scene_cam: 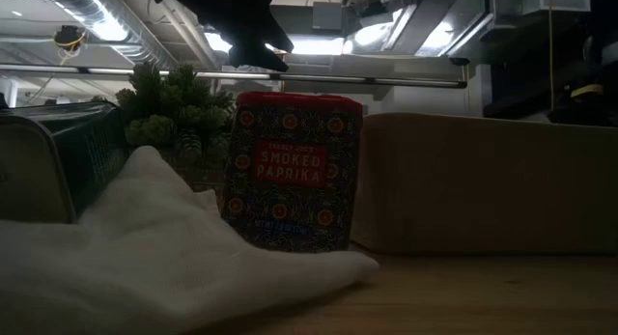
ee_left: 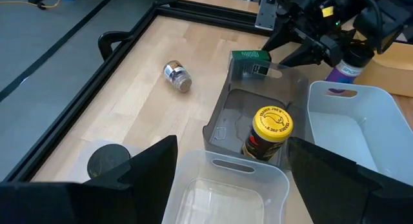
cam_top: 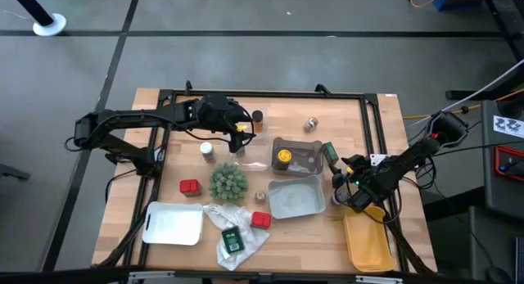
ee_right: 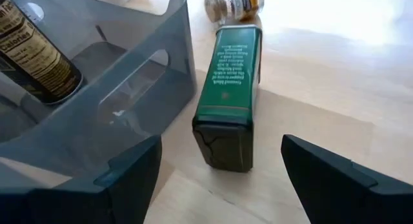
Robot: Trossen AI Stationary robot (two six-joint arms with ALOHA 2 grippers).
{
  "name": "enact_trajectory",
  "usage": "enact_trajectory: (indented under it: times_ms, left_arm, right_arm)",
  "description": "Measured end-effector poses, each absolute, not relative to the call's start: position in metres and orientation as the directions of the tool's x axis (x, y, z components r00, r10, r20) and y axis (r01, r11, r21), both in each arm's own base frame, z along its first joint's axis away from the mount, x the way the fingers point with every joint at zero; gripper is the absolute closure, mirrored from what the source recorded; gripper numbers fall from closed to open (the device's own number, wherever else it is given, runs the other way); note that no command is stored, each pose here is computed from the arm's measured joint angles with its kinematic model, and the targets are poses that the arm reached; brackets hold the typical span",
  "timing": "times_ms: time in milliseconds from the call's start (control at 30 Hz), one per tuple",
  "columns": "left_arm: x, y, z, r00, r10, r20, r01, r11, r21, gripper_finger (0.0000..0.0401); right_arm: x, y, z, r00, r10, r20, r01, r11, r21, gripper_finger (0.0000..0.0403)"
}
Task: Sort spices by type
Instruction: Put the top green seasoning can into the gray bin
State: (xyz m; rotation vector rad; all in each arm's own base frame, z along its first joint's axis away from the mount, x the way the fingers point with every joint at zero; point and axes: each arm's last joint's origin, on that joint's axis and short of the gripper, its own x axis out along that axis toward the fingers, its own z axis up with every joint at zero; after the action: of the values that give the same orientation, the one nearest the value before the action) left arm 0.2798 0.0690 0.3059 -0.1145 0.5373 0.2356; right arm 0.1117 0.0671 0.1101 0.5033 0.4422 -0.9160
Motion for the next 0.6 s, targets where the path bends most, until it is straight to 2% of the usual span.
enact_trajectory:
  times_ms: [600]
  left_arm:
    - [0.2798,0.069,0.3059,0.833,0.192,-0.519,-0.251,0.967,-0.046,0.0125]
  right_arm:
    - [0.1061,0.0602,0.1015,0.569,-0.663,-0.486,0.816,0.527,0.238,0.0084]
